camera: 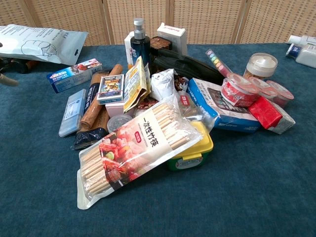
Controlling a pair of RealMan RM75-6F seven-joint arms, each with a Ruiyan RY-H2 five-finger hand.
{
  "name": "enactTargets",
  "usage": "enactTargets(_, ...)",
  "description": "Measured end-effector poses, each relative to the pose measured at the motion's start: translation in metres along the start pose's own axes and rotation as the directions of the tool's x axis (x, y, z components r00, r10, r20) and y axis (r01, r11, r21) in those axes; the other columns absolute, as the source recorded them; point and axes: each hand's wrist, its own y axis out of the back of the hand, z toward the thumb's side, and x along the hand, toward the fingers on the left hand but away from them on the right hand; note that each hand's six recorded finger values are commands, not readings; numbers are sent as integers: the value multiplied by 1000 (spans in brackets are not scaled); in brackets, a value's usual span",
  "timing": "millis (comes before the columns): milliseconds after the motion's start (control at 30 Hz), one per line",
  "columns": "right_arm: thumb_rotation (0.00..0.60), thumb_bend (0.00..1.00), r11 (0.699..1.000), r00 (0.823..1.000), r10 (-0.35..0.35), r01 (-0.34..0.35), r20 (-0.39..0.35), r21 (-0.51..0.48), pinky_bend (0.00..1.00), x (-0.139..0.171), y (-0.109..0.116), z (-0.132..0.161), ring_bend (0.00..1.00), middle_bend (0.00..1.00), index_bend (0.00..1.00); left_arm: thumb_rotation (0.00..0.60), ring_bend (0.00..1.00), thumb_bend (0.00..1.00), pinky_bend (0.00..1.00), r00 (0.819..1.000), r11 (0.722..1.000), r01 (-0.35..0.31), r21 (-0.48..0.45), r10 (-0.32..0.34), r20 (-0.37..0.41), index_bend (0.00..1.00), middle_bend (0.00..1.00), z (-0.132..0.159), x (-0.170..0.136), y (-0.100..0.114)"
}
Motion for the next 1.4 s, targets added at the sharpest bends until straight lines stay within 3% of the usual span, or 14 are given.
enactTargets(300,600,0,1000,1000,3,-3,9,-2,0,-2,0,-3,0,0,0,600,0,0,14,998,998,69,11,-70,8,0,0,37,12,-29)
enactTargets(1100,600,0,1000,1000,6,-6,14,-23,0,-3,1,-7,0,0,0,600,0,0,124,993,993,116,30,-116,-9,37,0,83,31,-60)
enactTargets(1233,600,0,1000,1000,6,-5,14,-27,0,-3,1,-8,0,0,0,600,0,0,182,993,993,115,34,-115,-2,57,4,91,32,-64)
enactTargets(1300,600,0,1000,1000,6,-5,15,-30,0,-3,2,-8,0,0,0,600,50,0,267,994,993,111,35,-111,-1,102,59,94,33,-64)
enactTargets(1400,600,0,999,1000,6,-5,14,-33,0,-3,2,-9,0,0,0,600,245,0,417,995,994,99,38,-99,2,256,266,99,35,-65)
